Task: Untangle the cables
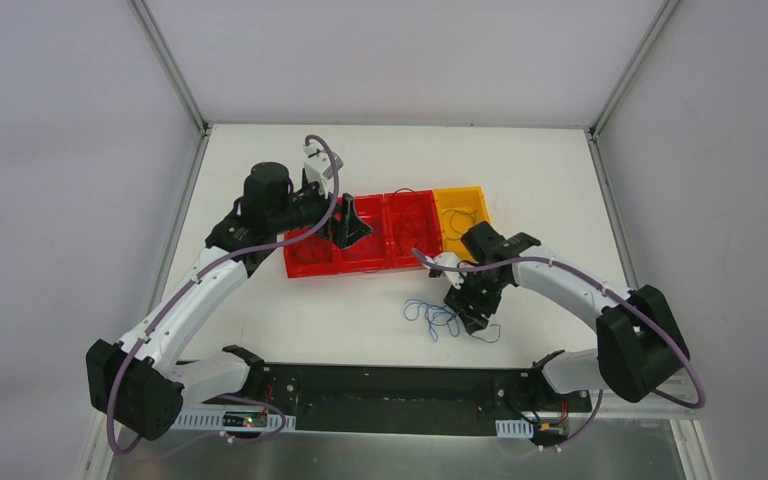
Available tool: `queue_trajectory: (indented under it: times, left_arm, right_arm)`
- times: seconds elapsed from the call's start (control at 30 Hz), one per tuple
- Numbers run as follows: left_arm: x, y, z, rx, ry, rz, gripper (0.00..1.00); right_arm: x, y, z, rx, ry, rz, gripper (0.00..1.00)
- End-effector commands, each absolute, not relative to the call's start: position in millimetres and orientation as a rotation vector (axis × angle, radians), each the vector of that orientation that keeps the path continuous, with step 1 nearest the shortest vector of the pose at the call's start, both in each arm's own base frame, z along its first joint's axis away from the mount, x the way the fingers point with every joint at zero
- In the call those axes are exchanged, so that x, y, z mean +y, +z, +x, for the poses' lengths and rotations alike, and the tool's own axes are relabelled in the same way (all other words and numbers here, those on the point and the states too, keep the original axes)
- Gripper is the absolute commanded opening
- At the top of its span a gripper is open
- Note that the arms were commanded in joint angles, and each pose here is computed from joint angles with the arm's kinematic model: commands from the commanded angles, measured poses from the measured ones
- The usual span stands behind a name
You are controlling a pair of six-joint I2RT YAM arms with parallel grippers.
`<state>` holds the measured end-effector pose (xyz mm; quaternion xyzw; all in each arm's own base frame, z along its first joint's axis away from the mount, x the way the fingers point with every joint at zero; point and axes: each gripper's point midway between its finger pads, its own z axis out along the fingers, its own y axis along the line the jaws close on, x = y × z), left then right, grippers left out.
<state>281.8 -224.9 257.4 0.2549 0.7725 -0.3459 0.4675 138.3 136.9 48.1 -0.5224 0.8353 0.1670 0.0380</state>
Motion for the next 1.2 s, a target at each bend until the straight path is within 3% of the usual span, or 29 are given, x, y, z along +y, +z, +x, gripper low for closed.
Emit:
queue_trajectory:
  times: [0.0,0.1,0.2,0.33,0.37,0.57,0.87,1.03,1.07,1.17]
  left_arm:
    - [-215,263,280,1.855,-0.777,0.638,0.99]
    - [-213,260,282,1.858,-0.751,0.642,0.99]
    - [-211,259,283,1.868,-0.734,0.646,0.99]
    - [-209,258,281,1.878,-0.720,0.673,0.99]
    - [-209,258,279,1.867,-0.712,0.698,0.99]
    - [-217,251,244,1.763,-0.789,0.934,0.98]
    - [-258,193,189,1.639,-0.905,1.349,0.87]
    - [-277,162,175,1.613,-0.917,1.485,0.87]
    - [-279,161,178,1.624,-0.912,1.470,0.87]
    - [-273,163,182,1.645,-0.867,1.430,0.89]
  right_arm:
    - [146,38,161,2.536,0.449,-1.531,0.58]
    - [147,29,167,2.540,0.426,-1.507,0.53]
    - [148,25,169,2.528,0.413,-1.522,0.40]
    - [151,42,158,2.455,0.514,-1.586,0.03]
    - [155,51,155,2.404,0.556,-1.590,0.00]
    - [183,115,155,2.067,0.680,-1.512,0.00]
    - [204,176,167,1.904,0.695,-1.398,0.00]
    - [201,167,152,1.946,0.705,-1.529,0.00]
    - [196,157,150,1.999,0.692,-1.554,0.07]
    - [183,126,151,2.095,0.620,-1.595,0.43]
